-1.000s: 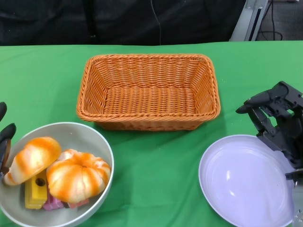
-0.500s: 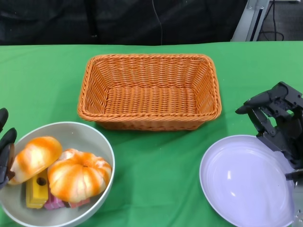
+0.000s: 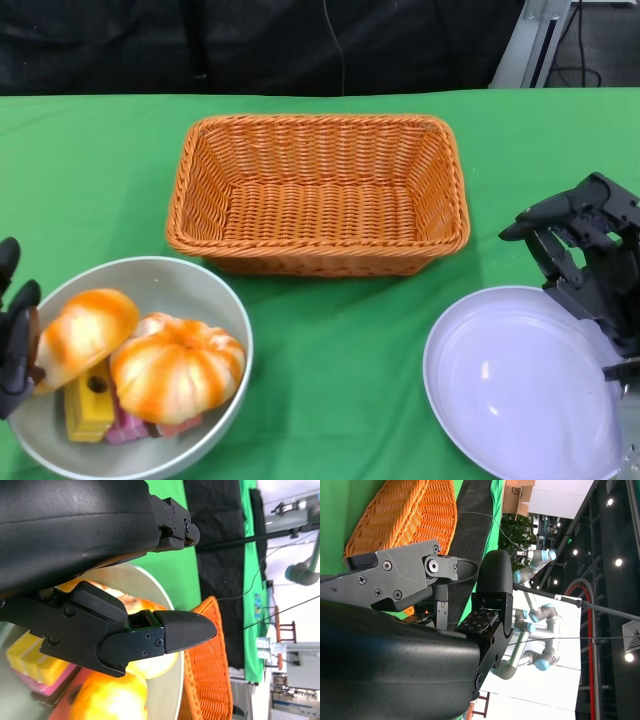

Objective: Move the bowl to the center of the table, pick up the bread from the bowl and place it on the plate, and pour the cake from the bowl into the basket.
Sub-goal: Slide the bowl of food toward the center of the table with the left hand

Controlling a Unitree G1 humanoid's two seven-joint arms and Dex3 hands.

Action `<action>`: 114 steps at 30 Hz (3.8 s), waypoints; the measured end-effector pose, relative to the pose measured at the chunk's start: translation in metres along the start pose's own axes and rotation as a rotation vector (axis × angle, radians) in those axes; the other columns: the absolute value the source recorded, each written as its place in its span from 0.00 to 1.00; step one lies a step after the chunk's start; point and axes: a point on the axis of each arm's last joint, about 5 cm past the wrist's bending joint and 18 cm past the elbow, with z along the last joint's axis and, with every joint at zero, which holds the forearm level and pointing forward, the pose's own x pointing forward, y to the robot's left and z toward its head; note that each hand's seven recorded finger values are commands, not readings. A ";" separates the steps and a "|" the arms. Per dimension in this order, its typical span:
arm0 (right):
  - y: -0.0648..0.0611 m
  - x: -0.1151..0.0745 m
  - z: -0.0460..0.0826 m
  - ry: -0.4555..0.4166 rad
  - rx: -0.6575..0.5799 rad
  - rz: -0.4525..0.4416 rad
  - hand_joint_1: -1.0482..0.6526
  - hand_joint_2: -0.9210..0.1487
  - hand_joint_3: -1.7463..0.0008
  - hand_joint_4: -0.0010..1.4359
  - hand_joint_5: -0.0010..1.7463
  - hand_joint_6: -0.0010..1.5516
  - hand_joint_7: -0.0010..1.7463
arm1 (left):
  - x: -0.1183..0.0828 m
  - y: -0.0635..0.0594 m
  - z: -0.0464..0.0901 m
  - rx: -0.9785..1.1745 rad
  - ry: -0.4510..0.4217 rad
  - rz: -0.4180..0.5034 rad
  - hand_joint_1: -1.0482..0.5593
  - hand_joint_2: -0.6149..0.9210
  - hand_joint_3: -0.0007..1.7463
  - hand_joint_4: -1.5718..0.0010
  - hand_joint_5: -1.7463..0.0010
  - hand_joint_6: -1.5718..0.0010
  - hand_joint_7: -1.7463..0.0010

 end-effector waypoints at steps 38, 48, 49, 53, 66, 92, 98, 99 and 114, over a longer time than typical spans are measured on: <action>0.001 -0.003 -0.001 0.009 -0.007 -0.004 0.57 0.00 0.76 0.51 0.77 0.45 0.64 | -0.021 -0.047 0.000 -0.074 -0.014 -0.097 0.11 1.00 0.39 0.88 0.99 0.91 1.00; 0.002 -0.003 -0.002 0.006 0.001 0.003 0.57 0.00 0.76 0.51 0.77 0.45 0.65 | -0.022 -0.058 0.003 -0.108 -0.028 -0.120 0.11 1.00 0.38 0.87 0.99 0.90 0.99; 0.002 -0.003 -0.002 0.006 0.001 0.004 0.56 0.00 0.76 0.51 0.78 0.45 0.65 | -0.022 -0.059 0.004 -0.109 -0.030 -0.122 0.11 1.00 0.38 0.87 0.99 0.90 0.99; 0.002 -0.003 -0.002 0.006 0.000 0.004 0.57 0.00 0.76 0.50 0.78 0.45 0.65 | -0.021 -0.061 0.004 -0.115 -0.024 -0.122 0.11 1.00 0.38 0.87 0.99 0.89 0.99; 0.003 -0.003 -0.002 0.007 0.006 0.013 0.57 0.00 0.77 0.50 0.78 0.45 0.64 | -0.020 -0.072 0.001 -0.146 0.027 -0.146 0.12 1.00 0.37 0.88 1.00 0.89 1.00; 0.004 -0.007 -0.003 0.007 0.007 0.019 0.56 0.00 0.76 0.52 0.77 0.45 0.64 | 0.001 -0.093 0.007 -0.110 -0.035 -0.278 0.12 1.00 0.38 0.87 1.00 0.90 1.00; 0.005 -0.007 -0.004 0.006 0.012 0.018 0.57 0.00 0.76 0.52 0.76 0.45 0.64 | 0.007 -0.095 0.005 -0.066 -0.039 -0.297 0.12 1.00 0.39 0.87 1.00 0.90 1.00; 0.005 -0.007 -0.004 0.006 0.013 0.017 0.57 0.00 0.76 0.52 0.76 0.45 0.64 | 0.008 -0.095 0.004 -0.067 -0.039 -0.297 0.12 1.00 0.39 0.88 1.00 0.90 1.00; 0.005 -0.008 -0.004 0.001 0.010 0.012 0.57 0.00 0.75 0.52 0.76 0.45 0.64 | 0.032 -0.091 0.009 -0.017 -0.216 -0.059 0.21 1.00 0.24 0.72 0.96 0.76 0.97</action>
